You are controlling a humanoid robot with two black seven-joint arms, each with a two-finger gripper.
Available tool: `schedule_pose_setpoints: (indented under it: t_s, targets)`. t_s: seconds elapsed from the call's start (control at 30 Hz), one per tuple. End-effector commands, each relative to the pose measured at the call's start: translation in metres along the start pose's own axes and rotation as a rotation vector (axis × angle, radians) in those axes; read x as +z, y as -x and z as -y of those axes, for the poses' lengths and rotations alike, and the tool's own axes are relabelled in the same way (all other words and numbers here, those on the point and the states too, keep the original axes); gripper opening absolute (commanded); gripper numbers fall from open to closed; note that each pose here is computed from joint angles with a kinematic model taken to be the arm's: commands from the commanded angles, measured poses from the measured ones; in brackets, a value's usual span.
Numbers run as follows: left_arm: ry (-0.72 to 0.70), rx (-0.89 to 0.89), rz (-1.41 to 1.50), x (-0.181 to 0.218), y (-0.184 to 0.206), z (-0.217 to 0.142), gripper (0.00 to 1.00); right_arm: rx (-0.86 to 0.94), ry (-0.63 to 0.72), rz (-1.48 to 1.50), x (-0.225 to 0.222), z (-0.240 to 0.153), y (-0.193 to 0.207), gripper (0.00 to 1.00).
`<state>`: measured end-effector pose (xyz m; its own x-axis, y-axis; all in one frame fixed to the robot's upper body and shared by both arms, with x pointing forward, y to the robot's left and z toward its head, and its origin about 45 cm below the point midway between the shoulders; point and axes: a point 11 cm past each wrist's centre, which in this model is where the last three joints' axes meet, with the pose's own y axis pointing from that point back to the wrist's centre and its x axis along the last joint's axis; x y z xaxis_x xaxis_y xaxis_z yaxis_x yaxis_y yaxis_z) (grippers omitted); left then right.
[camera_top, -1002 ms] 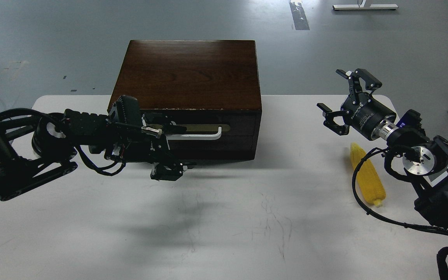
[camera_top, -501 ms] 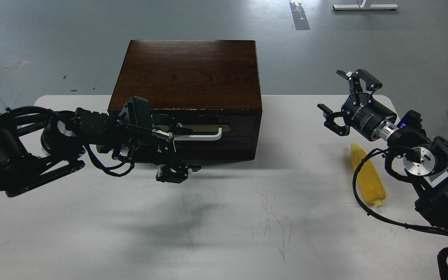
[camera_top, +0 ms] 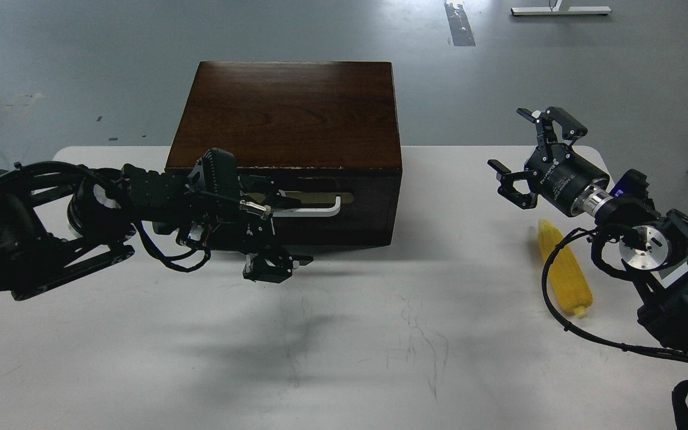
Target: Put corn in drawer with both arms
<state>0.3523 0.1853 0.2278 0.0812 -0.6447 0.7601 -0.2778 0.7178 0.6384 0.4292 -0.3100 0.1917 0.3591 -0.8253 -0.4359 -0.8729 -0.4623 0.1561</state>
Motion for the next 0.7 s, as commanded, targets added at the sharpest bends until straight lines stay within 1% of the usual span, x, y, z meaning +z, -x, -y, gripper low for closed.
schedule_pose_setpoints:
  t_s: [0.0,0.67]
  targets:
    - [0.003,0.0,-0.002,0.001,0.001,0.0,0.98,-0.001,0.001,-0.001,0.0,0.0,0.0,1.0]
    - [0.035,-0.006,0.0,0.013,0.004,0.003,0.98,0.008,0.004,0.001,0.002,-0.004,-0.003,1.0]
